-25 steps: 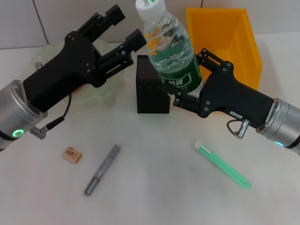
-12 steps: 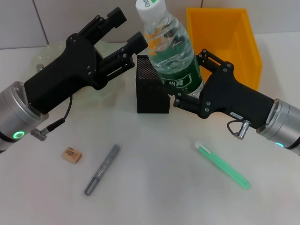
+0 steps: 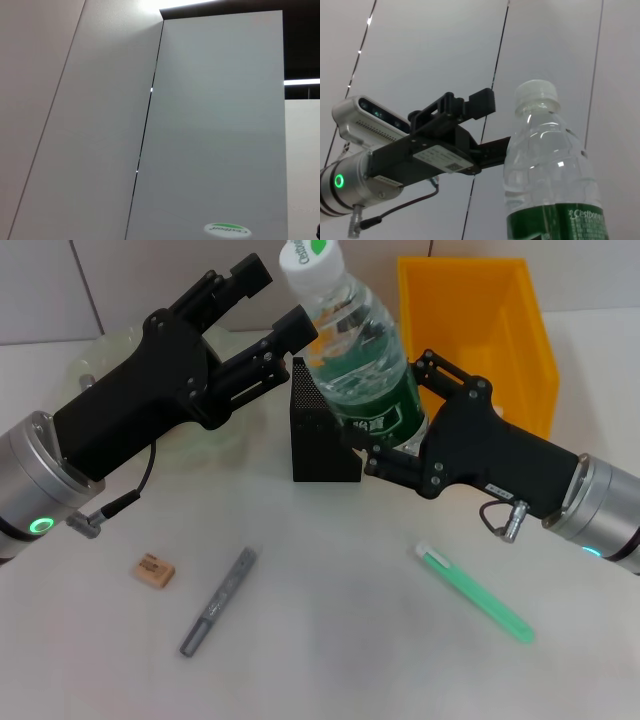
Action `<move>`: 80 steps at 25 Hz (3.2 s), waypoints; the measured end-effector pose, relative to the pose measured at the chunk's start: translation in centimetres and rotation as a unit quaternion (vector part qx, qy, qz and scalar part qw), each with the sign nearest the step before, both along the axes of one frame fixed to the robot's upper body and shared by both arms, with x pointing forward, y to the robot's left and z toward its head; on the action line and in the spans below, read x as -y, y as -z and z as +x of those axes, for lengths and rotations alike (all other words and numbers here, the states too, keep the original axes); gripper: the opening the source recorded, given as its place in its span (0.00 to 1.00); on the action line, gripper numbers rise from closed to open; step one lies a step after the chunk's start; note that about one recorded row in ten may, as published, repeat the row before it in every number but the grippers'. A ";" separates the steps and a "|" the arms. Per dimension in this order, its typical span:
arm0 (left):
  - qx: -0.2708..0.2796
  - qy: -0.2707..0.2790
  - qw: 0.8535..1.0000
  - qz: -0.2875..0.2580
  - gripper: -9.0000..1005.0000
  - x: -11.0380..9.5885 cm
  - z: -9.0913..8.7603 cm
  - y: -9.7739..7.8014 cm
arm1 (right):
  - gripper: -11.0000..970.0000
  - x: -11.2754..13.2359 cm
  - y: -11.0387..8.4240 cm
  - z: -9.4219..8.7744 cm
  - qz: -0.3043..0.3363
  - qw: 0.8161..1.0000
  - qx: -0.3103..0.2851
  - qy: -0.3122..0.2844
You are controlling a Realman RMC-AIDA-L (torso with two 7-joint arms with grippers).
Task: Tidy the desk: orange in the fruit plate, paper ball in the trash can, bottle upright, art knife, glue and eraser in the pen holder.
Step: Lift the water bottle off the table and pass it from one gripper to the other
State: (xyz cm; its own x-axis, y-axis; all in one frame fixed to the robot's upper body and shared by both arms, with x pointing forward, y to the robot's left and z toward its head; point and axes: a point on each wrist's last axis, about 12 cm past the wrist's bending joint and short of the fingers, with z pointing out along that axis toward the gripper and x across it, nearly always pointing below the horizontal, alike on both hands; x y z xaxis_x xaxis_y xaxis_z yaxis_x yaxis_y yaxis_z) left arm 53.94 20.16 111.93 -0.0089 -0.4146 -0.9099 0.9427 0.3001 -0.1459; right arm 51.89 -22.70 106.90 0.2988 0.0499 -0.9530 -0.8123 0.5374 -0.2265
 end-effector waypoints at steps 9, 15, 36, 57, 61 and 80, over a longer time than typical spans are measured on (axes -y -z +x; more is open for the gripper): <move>-0.002 -0.002 1.000 0.003 0.76 0.1 0.1 0.0 | 0.80 -0.3 0.0 0.0 0.000 1.000 0.000 -0.006; -0.004 0.002 1.000 0.008 0.76 0.3 0.1 0.1 | 0.79 -0.2 0.1 0.0 -0.001 1.000 -0.001 -0.004; -0.014 -0.025 0.999 0.039 0.75 0.1 0.2 1.3 | 0.80 -0.1 0.7 -0.4 -0.002 1.000 -0.018 0.004; -0.044 -0.021 0.997 0.056 0.75 -0.9 -1.5 3.0 | 0.80 -0.2 2.3 -1.0 -0.028 0.998 -0.053 0.014; -0.049 -0.013 0.997 0.063 0.75 -0.4 -1.5 3.2 | 0.80 -0.5 2.4 -1.0 -0.037 0.998 -0.055 0.009; -0.068 -0.018 0.996 0.058 0.75 -0.2 -1.0 3.1 | 0.80 -0.6 3.1 -1.4 -0.043 0.996 -0.073 0.007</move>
State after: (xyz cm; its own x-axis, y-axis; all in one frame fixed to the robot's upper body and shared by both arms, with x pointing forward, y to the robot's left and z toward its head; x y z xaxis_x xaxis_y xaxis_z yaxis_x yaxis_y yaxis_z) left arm 52.94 20.38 108.79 -0.1217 -0.3083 -0.9435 0.9052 0.3554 -0.2329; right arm 50.48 -22.08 103.79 0.1574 -0.0379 -0.9868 -0.8325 0.5324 -0.1533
